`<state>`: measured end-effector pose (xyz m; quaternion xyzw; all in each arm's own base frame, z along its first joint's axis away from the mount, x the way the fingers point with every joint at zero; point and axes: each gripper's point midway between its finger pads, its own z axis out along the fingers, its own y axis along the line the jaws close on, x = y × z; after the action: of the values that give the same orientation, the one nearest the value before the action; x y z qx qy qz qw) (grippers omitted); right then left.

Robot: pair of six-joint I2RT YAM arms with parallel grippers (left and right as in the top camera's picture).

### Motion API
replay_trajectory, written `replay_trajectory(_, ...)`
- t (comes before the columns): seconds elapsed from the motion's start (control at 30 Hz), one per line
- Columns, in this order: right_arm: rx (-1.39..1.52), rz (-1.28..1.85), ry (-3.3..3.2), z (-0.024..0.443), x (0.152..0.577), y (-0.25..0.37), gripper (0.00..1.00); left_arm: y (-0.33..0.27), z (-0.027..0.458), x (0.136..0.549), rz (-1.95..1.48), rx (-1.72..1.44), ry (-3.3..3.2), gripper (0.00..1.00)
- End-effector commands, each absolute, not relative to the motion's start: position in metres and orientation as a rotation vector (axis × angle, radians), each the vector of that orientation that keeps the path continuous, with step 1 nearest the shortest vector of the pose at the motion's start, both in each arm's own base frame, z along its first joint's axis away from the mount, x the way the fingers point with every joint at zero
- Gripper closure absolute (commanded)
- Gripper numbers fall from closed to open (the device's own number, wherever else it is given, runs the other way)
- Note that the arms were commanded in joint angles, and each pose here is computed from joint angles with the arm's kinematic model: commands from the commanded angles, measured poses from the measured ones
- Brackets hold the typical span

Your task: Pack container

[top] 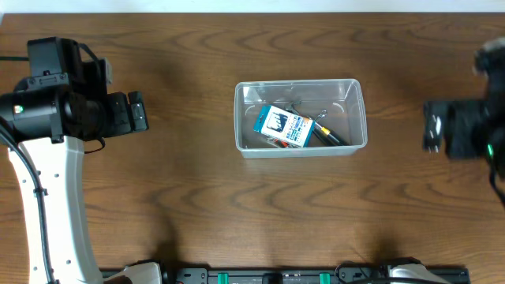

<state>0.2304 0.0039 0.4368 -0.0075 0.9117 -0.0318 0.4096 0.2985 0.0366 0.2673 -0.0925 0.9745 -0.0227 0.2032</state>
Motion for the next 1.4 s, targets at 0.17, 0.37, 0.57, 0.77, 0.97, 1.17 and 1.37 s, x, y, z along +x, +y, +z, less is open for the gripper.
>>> replay_trajectory(0.17, 0.144, 0.009, 2.201, 0.406, 0.173, -0.004, 0.01, 0.039, 0.271, 0.3, -0.052, -0.271, 2.708, 0.02)
replay_trajectory(0.37, 0.021, 0.305, 1.826, 0.426, 0.15, 0.032, 0.01, 0.039, 0.271, 0.3, -0.052, -0.271, 2.708, 0.02)
replay_trajectory(0.57, -0.007, 0.334, 1.732, 0.418, 0.138, 0.036, 0.01, 0.039, 0.271, 0.3, -0.052, -0.271, 2.708, 0.02)
replay_trajectory(0.77, 0.014, 0.327, 1.974, 0.362, 0.123, 0.034, 0.01, 0.039, 0.271, 0.3, -0.052, -0.271, 2.708, 0.02)
replay_trajectory(0.97, 0.056, 0.31, 1.994, 0.357, 0.122, 0.029, 0.01, 0.039, 0.271, 0.3, -0.052, -0.271, 2.708, 0.02)
replay_trajectory(1.17, -0.024, 0.237, 1.942, 0.368, 0.127, 0.027, 0.01, 0.039, 0.271, 0.3, -0.052, -0.271, 2.708, 0.02)
replay_trajectory(1.37, -0.041, 0.218, 1.896, 0.378, 0.131, 0.026, 0.01, 0.039, 0.271, 0.3, -0.052, -0.271, 2.708, 0.02)
